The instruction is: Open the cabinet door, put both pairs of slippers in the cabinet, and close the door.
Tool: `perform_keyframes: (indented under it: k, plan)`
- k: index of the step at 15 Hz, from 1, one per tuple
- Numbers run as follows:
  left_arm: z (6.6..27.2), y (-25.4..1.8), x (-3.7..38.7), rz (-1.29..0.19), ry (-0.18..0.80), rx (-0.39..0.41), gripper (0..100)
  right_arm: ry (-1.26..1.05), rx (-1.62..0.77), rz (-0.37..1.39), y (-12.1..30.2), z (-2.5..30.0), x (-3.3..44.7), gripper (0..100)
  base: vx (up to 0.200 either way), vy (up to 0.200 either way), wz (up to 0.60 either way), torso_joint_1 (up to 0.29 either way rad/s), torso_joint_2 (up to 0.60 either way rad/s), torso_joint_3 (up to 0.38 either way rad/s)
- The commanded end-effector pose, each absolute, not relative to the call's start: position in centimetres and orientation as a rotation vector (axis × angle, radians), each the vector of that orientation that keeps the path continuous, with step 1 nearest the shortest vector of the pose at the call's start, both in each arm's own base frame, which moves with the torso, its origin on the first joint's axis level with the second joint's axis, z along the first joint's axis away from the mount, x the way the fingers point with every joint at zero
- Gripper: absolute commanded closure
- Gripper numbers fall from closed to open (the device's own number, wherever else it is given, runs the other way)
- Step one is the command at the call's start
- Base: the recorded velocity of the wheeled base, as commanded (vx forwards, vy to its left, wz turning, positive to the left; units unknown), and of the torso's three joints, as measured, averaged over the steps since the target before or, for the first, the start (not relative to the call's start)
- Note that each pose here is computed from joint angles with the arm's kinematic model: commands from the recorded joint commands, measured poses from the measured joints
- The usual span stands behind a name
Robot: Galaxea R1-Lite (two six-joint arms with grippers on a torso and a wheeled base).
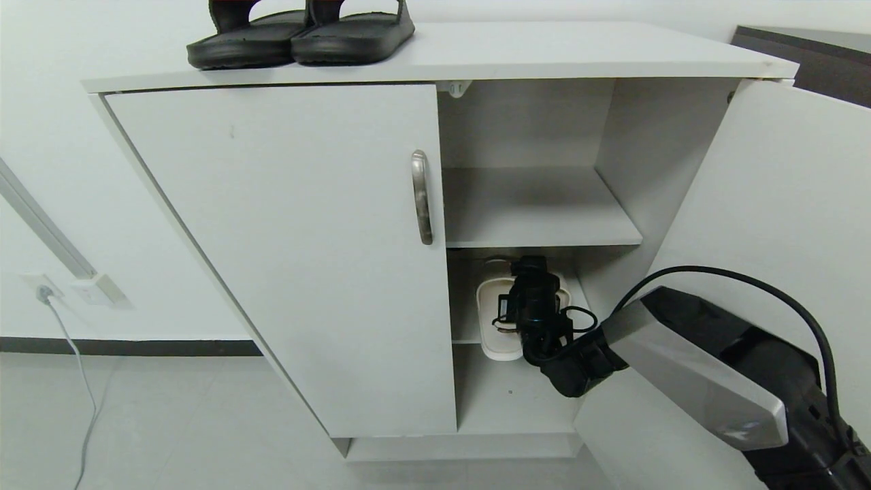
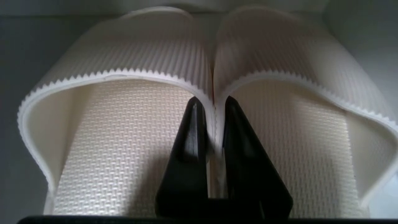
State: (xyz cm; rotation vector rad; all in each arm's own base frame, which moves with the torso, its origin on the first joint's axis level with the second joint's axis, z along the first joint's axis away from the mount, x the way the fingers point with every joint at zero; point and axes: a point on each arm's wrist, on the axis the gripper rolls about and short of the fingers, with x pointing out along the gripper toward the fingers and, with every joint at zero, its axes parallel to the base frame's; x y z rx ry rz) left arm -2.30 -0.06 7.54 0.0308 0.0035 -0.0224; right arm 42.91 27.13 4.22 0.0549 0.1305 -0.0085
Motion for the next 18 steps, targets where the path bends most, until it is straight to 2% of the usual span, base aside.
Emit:
perform_keyframes:
  k: [1,16,17,18]
  plan:
    - [7.5,-0.1,-2.3,-0.022,0.004,0.031,100,0.131,0.055,-0.003,27.2,3.8,43.3,100,0.0,0.0,0.0,0.0,0.0,0.0]
    - [7.5,-0.1,-2.3,-0.022,0.004,0.031,100,0.149,0.045,0.002,27.3,2.7,44.7,100,0.0,0.0,0.0,0.0,0.0,0.0]
    - [7.6,-0.1,-2.3,-0.022,0.003,0.031,100,0.153,0.041,0.002,27.2,2.6,44.6,0,0.0,0.0,0.0,0.0,0.0,0.0]
    - [7.6,-0.1,-2.3,-0.022,0.003,0.031,100,0.155,0.04,0.002,27.2,2.6,44.6,0,0.0,0.0,0.0,0.0,0.0,0.0]
